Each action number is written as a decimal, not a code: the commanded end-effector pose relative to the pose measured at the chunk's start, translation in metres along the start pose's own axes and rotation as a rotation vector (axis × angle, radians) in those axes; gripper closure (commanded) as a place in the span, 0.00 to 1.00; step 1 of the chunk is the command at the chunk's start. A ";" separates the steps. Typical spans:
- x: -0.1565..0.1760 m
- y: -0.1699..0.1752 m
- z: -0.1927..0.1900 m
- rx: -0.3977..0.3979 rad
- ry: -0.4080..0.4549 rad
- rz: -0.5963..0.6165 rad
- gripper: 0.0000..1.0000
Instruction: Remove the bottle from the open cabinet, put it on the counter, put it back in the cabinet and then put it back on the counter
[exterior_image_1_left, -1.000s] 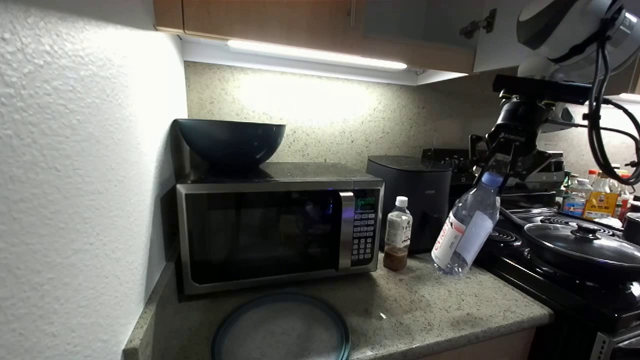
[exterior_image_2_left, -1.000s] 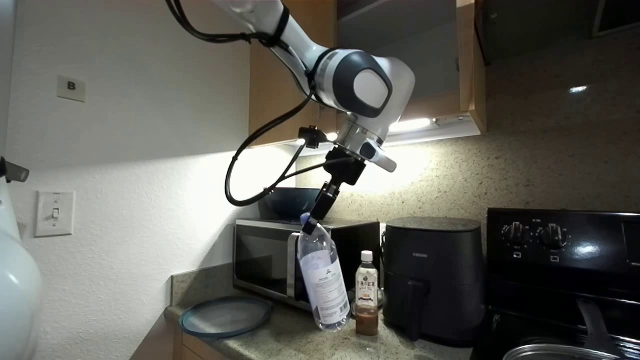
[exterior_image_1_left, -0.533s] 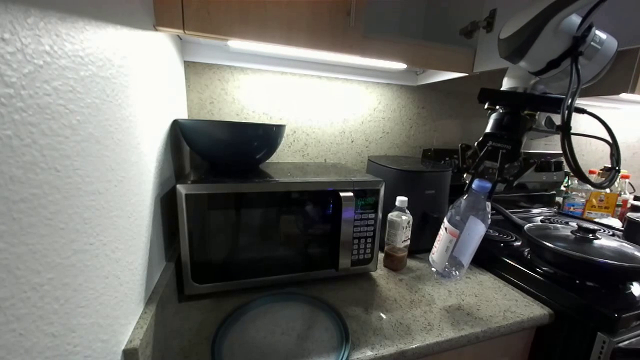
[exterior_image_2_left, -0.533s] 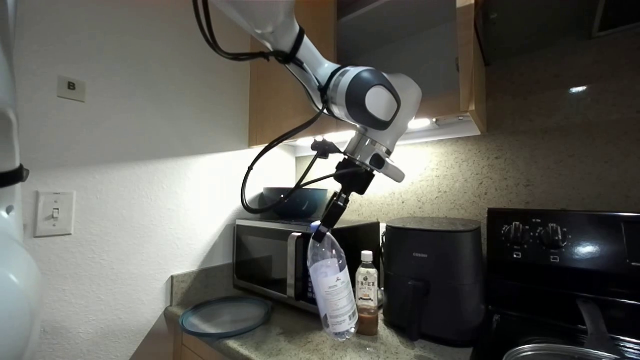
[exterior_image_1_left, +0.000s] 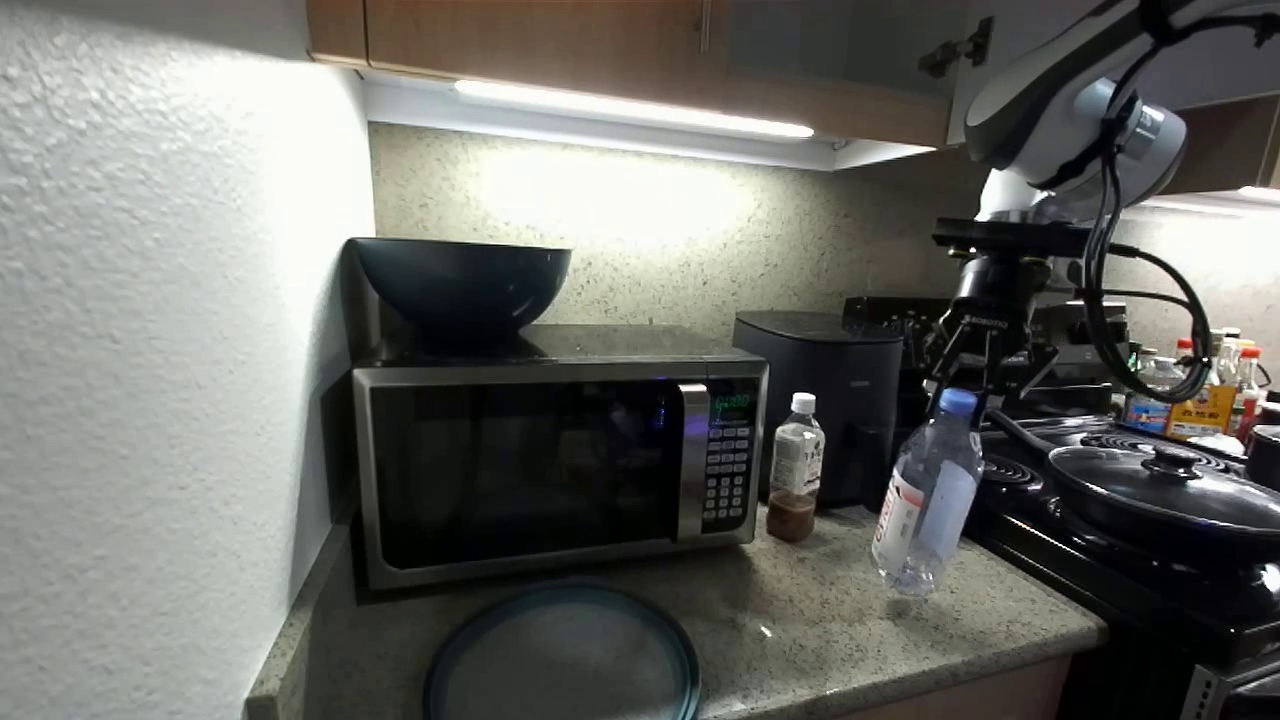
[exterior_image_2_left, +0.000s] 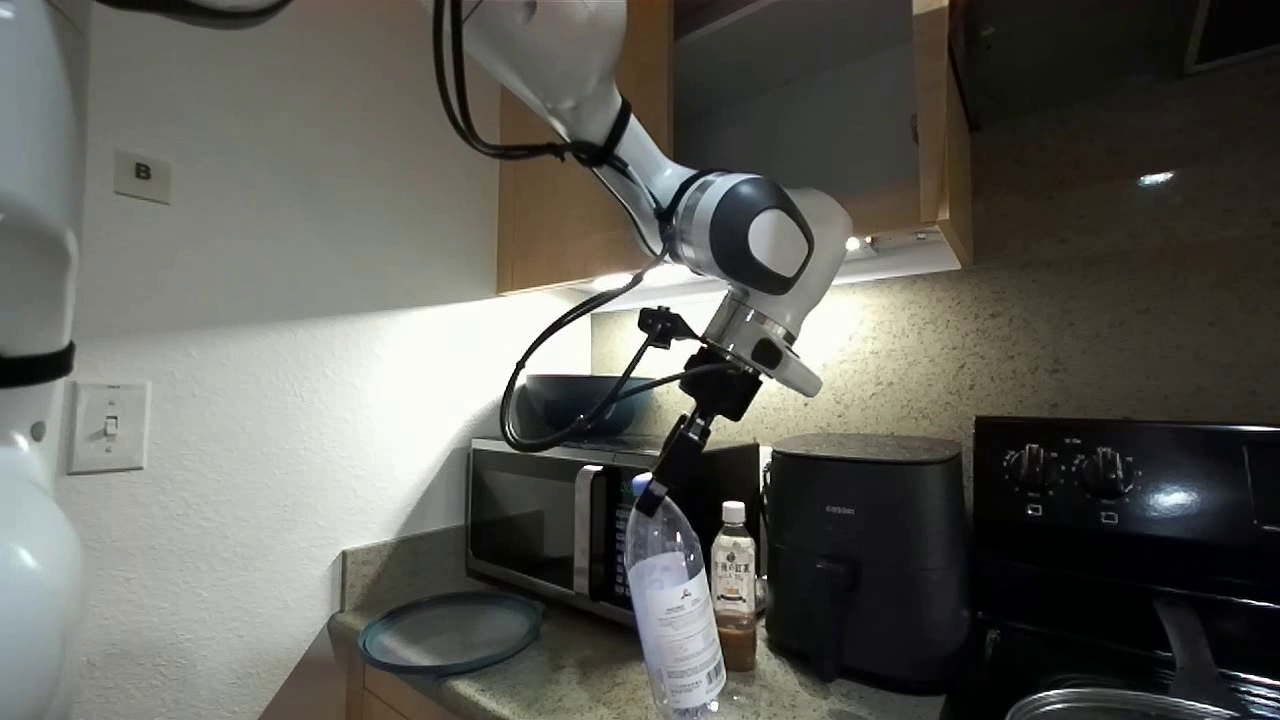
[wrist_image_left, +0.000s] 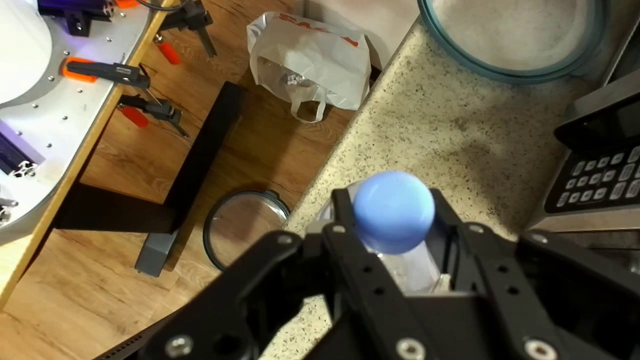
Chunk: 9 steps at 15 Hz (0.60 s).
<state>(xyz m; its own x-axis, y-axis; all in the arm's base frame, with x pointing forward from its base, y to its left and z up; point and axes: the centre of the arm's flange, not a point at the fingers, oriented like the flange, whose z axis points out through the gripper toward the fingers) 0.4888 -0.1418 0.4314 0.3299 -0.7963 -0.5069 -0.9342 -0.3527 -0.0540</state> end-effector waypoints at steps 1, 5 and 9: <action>0.012 -0.007 0.004 -0.015 -0.032 0.015 0.87; 0.021 -0.013 0.011 -0.014 -0.042 -0.001 0.87; 0.026 -0.017 0.012 -0.013 -0.038 -0.011 0.87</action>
<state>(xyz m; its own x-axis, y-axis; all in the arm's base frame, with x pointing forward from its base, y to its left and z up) 0.5050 -0.1480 0.4087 0.3137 -0.7924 -0.5232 -0.9354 -0.3526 -0.0268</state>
